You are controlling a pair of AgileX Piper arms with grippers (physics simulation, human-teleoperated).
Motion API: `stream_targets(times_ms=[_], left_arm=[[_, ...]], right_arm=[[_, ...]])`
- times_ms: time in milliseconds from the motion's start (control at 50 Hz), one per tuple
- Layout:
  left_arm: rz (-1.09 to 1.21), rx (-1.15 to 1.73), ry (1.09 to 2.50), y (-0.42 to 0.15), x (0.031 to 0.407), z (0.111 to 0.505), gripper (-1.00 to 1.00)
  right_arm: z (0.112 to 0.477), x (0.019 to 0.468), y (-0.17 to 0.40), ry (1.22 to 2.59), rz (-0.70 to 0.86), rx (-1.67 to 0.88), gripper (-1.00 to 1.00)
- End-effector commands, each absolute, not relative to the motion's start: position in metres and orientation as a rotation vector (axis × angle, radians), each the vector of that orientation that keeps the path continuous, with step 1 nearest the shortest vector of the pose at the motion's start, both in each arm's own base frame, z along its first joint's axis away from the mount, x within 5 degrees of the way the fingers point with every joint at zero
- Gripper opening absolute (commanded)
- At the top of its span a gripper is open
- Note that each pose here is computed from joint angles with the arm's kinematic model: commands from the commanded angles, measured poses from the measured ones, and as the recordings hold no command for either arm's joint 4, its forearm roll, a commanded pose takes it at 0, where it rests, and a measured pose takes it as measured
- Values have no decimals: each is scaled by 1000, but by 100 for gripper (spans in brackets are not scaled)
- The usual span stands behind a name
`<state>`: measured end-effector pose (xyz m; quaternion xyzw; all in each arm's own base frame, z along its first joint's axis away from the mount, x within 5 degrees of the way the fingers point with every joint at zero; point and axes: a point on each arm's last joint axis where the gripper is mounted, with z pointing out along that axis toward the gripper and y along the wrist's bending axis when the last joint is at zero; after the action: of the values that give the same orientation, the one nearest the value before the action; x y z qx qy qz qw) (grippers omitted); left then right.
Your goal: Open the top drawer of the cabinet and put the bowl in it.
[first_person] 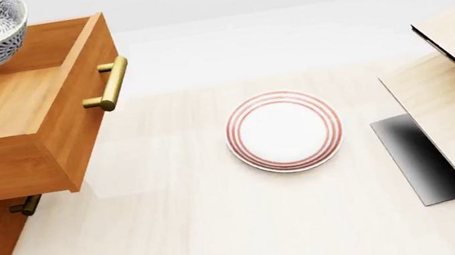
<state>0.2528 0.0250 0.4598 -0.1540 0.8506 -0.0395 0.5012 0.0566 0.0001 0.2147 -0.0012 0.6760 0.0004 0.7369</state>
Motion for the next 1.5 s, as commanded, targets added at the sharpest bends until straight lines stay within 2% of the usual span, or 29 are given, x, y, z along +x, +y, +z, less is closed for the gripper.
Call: stream_targets(times_ms=[20, 300, 720, 1500], left_arm=[[-95, -390, 2064, 29, 266, 446, -100], [-89, -405, 2076, 33, 278, 435, -100], [-91, -452, 2126, 40, 305, 394, -100], [-73, -486, 2164, 51, 326, 362, -100]], right_arm=[[214, 57, 0, 1485, 1, -3, 100], [214, 57, 0, 1485, 1, -3, 100], [214, 57, 0, 1485, 2, -3, 100], [214, 57, 0, 1485, 2, -3, 100]])
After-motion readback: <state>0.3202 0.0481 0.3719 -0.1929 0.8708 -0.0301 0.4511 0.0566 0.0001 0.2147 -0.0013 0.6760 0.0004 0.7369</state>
